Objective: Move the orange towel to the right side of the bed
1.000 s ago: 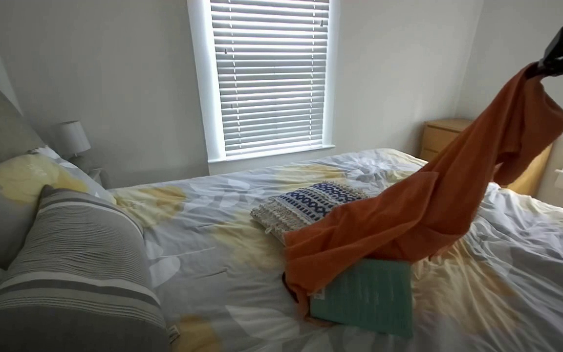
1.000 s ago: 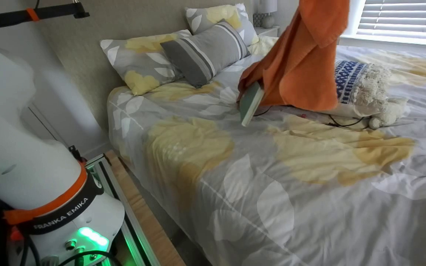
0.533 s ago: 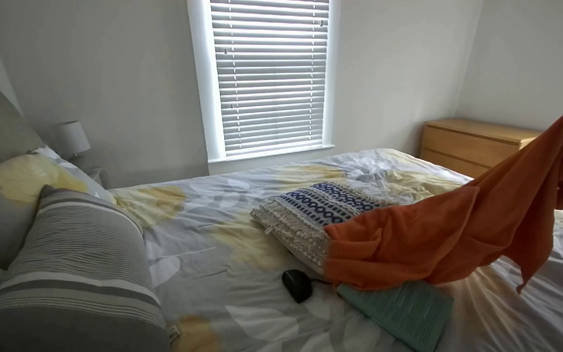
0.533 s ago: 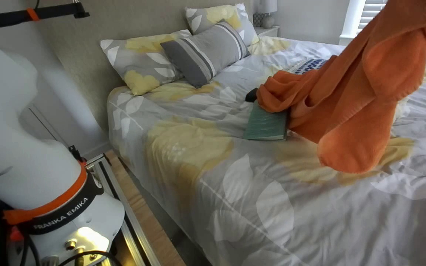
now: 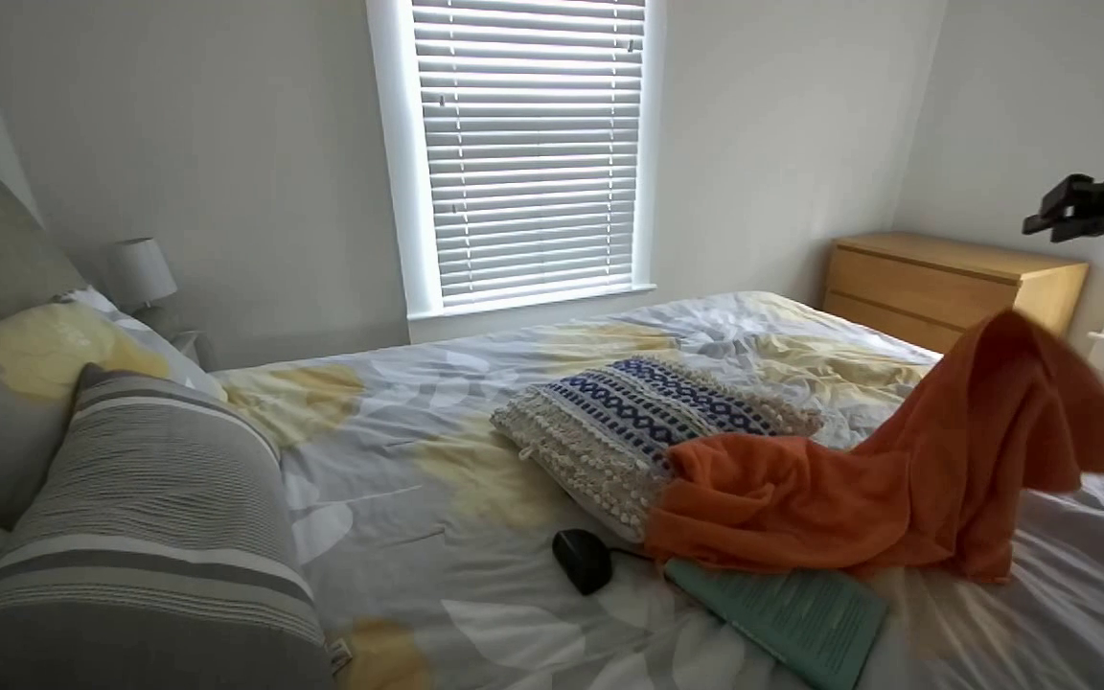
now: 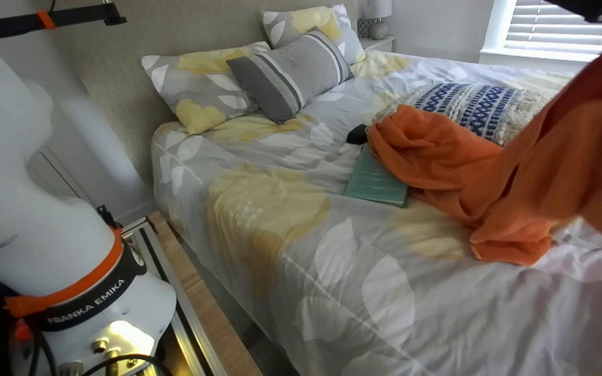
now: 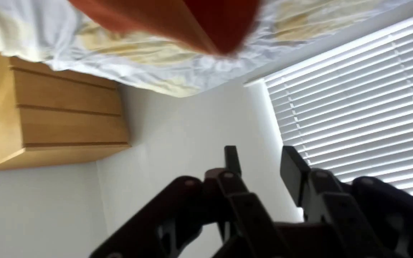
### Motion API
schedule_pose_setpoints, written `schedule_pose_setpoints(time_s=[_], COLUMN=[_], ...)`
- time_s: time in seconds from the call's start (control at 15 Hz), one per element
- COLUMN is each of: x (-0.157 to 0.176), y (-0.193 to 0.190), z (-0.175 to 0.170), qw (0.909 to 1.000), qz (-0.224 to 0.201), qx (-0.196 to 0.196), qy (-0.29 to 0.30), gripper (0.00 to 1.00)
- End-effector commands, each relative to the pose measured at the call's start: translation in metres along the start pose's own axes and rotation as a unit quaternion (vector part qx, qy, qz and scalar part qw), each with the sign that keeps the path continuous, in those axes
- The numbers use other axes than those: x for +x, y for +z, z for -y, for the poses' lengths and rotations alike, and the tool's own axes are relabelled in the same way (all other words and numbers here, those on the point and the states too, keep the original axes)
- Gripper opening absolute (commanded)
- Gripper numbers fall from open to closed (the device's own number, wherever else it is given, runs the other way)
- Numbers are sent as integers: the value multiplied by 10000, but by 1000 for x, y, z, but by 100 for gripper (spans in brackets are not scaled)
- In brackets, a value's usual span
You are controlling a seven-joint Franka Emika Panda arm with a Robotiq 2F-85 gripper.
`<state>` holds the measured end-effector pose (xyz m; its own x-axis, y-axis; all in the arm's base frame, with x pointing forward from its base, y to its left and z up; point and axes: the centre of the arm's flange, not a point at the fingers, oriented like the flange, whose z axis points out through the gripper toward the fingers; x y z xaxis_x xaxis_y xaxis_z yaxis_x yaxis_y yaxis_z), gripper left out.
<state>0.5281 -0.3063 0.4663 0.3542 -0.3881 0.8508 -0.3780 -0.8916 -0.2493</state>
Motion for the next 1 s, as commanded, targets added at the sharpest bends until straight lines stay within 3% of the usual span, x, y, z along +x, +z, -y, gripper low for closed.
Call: schedule_pose_setpoints(time_s=[0.0, 0.27, 0.53, 0.93], x=[-50, -121, -171, -189], y=[57, 86, 97, 87], z=[50, 140, 205, 230], qw=[9943, 9739, 9444, 9035], qz=[507, 1490, 2539, 3790], qx=[916, 1714, 2044, 1529], qy=[188, -9, -436, -1289], gripper=[68, 99, 100, 100])
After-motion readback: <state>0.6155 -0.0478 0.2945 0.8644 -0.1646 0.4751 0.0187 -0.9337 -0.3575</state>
